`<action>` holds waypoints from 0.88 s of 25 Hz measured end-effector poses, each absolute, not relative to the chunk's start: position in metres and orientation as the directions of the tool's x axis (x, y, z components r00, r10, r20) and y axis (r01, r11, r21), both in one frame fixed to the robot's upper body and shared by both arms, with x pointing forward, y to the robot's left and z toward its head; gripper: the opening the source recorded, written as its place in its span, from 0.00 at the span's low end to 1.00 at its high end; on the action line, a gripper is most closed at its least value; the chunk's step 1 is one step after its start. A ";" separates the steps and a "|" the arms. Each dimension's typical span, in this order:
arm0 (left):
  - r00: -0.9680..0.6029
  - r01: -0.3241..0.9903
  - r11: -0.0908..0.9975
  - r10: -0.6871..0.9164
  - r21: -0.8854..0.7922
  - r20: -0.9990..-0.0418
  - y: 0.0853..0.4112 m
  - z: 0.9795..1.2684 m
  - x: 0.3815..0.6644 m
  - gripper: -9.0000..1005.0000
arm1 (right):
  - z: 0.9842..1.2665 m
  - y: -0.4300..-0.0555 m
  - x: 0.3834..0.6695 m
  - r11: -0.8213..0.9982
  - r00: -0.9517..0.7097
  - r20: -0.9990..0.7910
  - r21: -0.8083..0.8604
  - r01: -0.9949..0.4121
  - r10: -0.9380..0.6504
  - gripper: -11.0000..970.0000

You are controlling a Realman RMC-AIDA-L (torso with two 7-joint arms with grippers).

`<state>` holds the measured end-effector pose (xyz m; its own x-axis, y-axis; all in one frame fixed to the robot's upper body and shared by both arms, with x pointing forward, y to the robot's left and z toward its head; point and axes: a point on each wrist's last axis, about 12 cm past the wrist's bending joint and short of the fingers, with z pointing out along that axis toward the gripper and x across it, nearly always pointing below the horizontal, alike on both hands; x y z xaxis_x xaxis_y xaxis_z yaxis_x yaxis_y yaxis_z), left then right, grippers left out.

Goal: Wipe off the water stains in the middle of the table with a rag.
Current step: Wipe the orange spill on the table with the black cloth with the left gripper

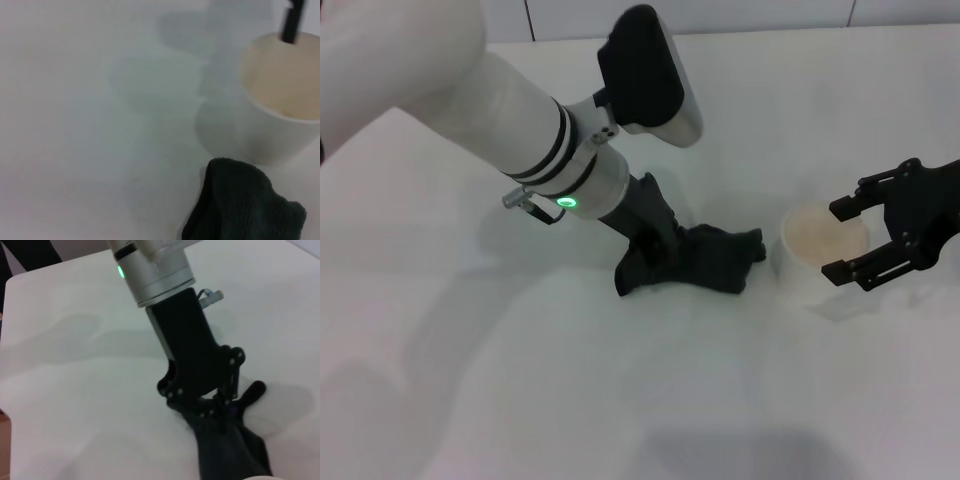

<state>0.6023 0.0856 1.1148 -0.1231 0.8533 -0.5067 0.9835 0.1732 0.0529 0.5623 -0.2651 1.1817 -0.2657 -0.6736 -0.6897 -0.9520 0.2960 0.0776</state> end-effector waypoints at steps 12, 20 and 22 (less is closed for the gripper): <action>-0.214 0.941 0.315 0.834 0.120 -0.509 0.098 1.115 0.623 0.06 | 1.181 -0.265 0.562 0.296 -0.267 -0.688 0.080 -0.952 -0.675 0.87; -0.227 0.920 0.361 0.808 0.153 -0.543 0.102 1.119 0.632 0.06 | 1.179 -0.265 0.561 0.290 -0.263 -0.689 0.079 -0.954 -0.676 0.87; -0.203 0.930 0.334 0.814 0.153 -0.545 0.099 1.119 0.629 0.06 | 1.179 -0.265 0.561 0.290 -0.262 -0.689 0.078 -0.954 -0.676 0.87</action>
